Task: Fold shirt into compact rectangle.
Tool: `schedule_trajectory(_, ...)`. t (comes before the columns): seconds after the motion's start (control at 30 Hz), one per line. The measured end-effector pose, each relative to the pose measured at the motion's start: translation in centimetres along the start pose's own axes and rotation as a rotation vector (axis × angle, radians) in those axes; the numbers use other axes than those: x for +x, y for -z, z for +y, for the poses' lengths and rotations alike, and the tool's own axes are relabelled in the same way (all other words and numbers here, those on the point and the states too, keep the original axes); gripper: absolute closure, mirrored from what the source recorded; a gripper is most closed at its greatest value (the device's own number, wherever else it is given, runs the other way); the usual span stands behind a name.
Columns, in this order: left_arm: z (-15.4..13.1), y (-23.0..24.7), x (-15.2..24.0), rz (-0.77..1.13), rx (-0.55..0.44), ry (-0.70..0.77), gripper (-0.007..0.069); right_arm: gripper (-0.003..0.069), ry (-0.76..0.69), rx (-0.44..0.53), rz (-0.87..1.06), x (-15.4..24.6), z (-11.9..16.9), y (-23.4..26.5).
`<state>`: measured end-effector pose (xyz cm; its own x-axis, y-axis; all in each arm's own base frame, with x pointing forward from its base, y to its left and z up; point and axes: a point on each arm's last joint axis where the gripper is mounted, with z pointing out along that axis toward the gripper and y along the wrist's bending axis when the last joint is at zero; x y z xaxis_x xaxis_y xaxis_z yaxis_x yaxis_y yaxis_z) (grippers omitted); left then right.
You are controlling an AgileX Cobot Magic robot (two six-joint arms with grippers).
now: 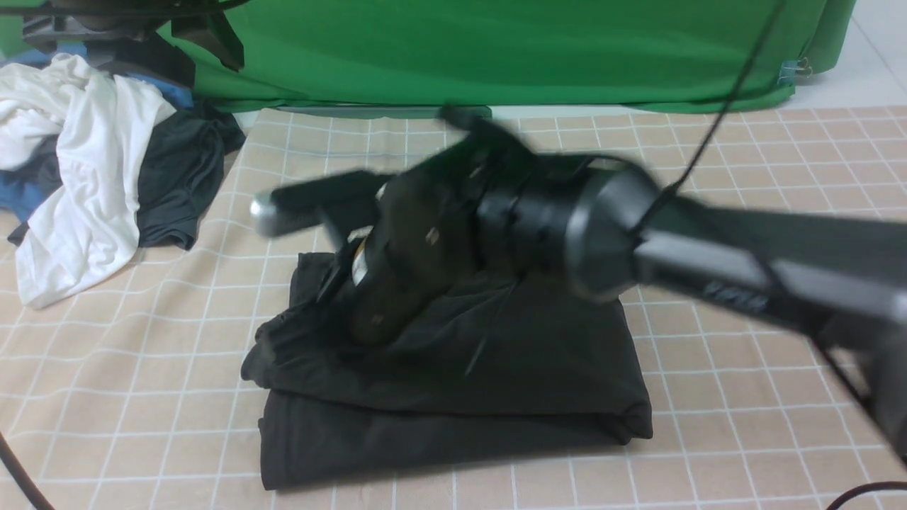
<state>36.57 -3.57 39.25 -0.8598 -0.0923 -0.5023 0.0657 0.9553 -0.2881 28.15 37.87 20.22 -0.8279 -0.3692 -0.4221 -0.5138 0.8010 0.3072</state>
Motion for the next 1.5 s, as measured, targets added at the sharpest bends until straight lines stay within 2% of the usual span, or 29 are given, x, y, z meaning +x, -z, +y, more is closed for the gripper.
schedule_trajectory(0.23,0.0,0.0,0.0,0.001,0.0,0.002,0.028,0.0628,0.041,-0.018,0.039,1.7,2.1,-1.7)
schedule_trajectory(0.37,0.0,0.0,0.0,0.001,0.0,0.002,0.028,0.0628,0.07,-0.024,0.021,1.0,2.3,0.8)
schedule_trajectory(0.5,-0.1,0.2,0.0,-0.003,0.001,0.008,0.028,0.0628,0.132,0.008,-0.022,-0.3,1.6,6.9)
schedule_trajectory(0.57,-0.1,0.5,0.0,-0.011,0.002,0.02,0.028,0.0628,0.188,0.077,-0.058,-0.6,0.9,11.6)
schedule_trajectory(0.73,-0.4,1.5,0.1,-0.032,0.006,0.023,0.028,0.0628,0.273,0.241,-0.114,0.1,-0.5,19.6)
schedule_trajectory(0.83,-0.5,1.8,0.2,-0.04,0.008,0.035,0.028,0.063,0.266,0.299,-0.141,0.8,-1.9,22.2)
schedule_trajectory(0.9,-0.5,1.8,0.2,-0.037,0.009,0.065,0.028,0.0631,0.219,0.331,-0.085,1.5,-3.8,21.9)
schedule_trajectory(1.0,-0.1,1.0,1.7,0.005,0.002,0.086,0.0289,0.0631,0.13,0.36,0.053,3.6,-7.7,18.4)
schedule_trajectory(1.2,1.6,-2.8,6.6,0.205,-0.029,0.122,0.0357,0.0631,-0.062,0.31,0.136,8.3,-13.9,11.2)
schedule_trajectory(1.33,2.1,-4.0,7.5,0.212,-0.038,0.138,0.0391,0.0631,-0.113,0.326,0.217,10.8,-16.2,7.7)
schedule_trajectory(1.5,2.1,-4.1,7.4,0.192,-0.038,0.139,0.0395,0.0631,-0.107,0.327,0.221,11.1,-16.7,6.9)
